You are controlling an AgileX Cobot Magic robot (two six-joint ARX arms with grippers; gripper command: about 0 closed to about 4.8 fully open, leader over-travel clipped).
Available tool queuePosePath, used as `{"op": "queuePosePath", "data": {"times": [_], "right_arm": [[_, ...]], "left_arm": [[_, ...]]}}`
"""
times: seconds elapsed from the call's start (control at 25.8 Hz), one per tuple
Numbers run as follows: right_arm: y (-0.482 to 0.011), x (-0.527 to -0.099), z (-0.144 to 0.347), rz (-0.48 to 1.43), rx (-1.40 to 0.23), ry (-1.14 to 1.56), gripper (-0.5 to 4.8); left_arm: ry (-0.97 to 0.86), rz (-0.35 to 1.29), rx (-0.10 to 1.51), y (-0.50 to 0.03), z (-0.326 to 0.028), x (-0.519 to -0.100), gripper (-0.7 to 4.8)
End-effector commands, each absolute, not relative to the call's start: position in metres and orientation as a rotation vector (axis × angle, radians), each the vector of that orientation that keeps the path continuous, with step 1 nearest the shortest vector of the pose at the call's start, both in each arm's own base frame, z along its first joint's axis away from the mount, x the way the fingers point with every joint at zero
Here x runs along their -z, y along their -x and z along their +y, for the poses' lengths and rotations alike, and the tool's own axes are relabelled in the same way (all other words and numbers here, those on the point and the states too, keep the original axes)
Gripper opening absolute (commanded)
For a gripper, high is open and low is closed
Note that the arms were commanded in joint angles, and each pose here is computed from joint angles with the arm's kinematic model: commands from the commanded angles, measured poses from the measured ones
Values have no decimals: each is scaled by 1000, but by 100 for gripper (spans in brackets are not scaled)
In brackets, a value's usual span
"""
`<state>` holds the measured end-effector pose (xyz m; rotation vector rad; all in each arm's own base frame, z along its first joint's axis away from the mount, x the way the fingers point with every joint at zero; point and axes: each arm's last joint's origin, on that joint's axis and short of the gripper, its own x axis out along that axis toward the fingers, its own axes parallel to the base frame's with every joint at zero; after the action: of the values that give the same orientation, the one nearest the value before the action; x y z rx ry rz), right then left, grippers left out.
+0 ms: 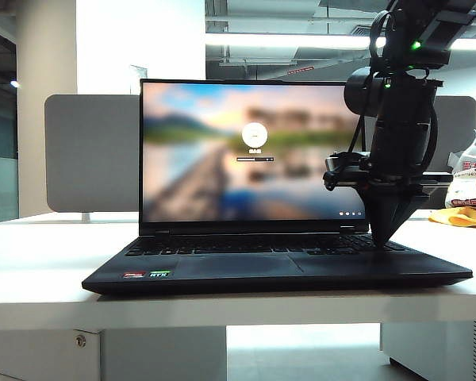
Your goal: Open the lid of the laptop and use the keypad to enter the password "123".
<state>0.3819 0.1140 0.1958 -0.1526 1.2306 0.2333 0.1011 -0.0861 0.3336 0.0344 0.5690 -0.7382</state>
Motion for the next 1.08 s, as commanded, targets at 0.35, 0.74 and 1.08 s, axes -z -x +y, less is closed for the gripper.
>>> {"op": "queuePosePath", "data": {"times": [0.35,0.74,1.08], "right_arm": [[-367,-230,105,1178,-223,180,-6],[-332,-265,103,1006,-325,65,-6],[-203,-261,78,744,-376,-28,-6]], "left_arm": [[-39,583,737,-100,-85,-333,-5],[-22,326,427,-65,-44,-351,-5],[-79,328,260,-40,-18,-342,-4]]}}
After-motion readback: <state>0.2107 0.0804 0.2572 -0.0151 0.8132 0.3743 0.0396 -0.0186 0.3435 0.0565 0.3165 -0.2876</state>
